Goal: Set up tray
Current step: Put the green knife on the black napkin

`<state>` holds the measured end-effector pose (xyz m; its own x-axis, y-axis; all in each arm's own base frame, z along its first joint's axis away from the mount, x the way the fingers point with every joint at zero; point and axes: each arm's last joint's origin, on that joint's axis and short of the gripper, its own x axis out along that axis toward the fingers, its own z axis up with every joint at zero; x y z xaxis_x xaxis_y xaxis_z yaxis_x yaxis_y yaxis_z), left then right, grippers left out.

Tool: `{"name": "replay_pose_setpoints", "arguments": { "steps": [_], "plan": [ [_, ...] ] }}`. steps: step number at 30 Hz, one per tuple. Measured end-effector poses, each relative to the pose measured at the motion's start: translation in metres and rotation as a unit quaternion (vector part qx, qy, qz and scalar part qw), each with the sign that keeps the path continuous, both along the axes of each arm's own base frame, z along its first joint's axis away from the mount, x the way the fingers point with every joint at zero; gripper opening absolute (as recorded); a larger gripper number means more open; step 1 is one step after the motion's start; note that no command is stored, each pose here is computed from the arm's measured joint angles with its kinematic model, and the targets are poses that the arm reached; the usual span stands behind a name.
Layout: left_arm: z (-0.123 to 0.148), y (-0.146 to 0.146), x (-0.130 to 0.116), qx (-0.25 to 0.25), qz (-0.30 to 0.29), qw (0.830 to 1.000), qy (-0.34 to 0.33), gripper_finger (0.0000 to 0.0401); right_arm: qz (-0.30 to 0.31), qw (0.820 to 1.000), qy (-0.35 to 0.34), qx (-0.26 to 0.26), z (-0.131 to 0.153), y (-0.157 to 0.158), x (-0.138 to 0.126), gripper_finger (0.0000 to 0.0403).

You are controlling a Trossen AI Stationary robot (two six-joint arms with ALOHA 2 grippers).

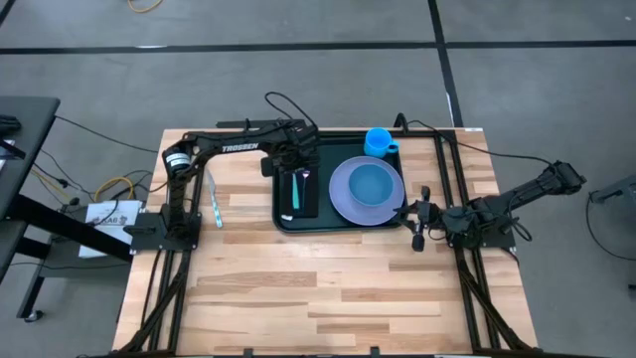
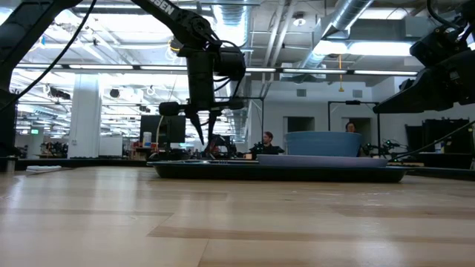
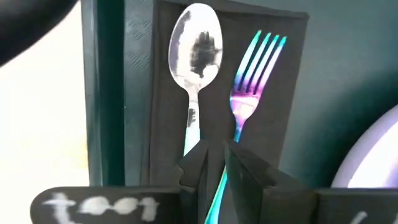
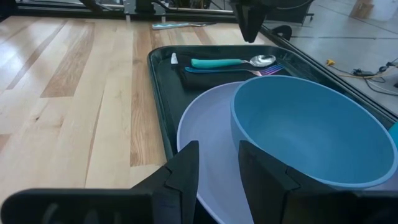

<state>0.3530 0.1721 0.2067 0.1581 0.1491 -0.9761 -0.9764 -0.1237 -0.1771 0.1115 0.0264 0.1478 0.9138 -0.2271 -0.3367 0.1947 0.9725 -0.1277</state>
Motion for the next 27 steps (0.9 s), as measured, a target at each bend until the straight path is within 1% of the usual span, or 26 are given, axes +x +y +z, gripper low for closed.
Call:
{"name": "replay_pose_setpoints", "arguments": {
  "steps": [6, 9, 12, 15, 18, 21, 23, 27],
  "plan": [
    [-0.001, -0.002, -0.004, -0.012, 0.021, 1.0, 0.017, 0.0044, 0.0, 1.0, 0.0, 0.0, 0.0, 0.0, 0.0, 0.0107],
    [-0.002, -0.004, -0.009, -0.027, 0.046, 0.998, 0.041, 0.0044, 0.0, 1.0, 0.0, 0.0, 0.0, 0.0, 0.0, 0.0107],
    [-0.002, -0.008, -0.017, -0.041, 0.076, 0.993, 0.083, 0.0044, 0.0, 1.0, 0.0, 0.0, 0.0, 0.0, 0.0, 0.0107],
    [-0.002, -0.016, -0.027, -0.051, 0.113, 0.982, 0.142, 0.0044, 0.0, 1.0, 0.0, 0.0, 0.0, 0.0, 0.0, 0.0107],
    [0.001, -0.029, -0.037, -0.065, 0.144, 0.964, 0.213, 0.0044, 0.0, 1.0, 0.0, 0.0, 0.0, 0.0, 0.0, 0.0107],
    [0.005, -0.039, -0.043, -0.068, 0.168, 0.949, 0.259, 0.0044, 0.0, 1.0, 0.0, 0.0, 0.0, 0.0, 0.0, 0.0107],
    [0.006, -0.045, -0.045, -0.068, 0.18, 0.941, 0.278, 0.0044, 0.0, 1.0, 0.0, 0.0, 0.0, 0.0, 0.0, 0.0107],
    [0.007, -0.052, -0.042, -0.069, 0.188, 0.941, 0.274, 0.0044, 0.0, 1.0, 0.0, 0.0, 0.0, 0.0, 0.0, 0.0107]
  ]
}}
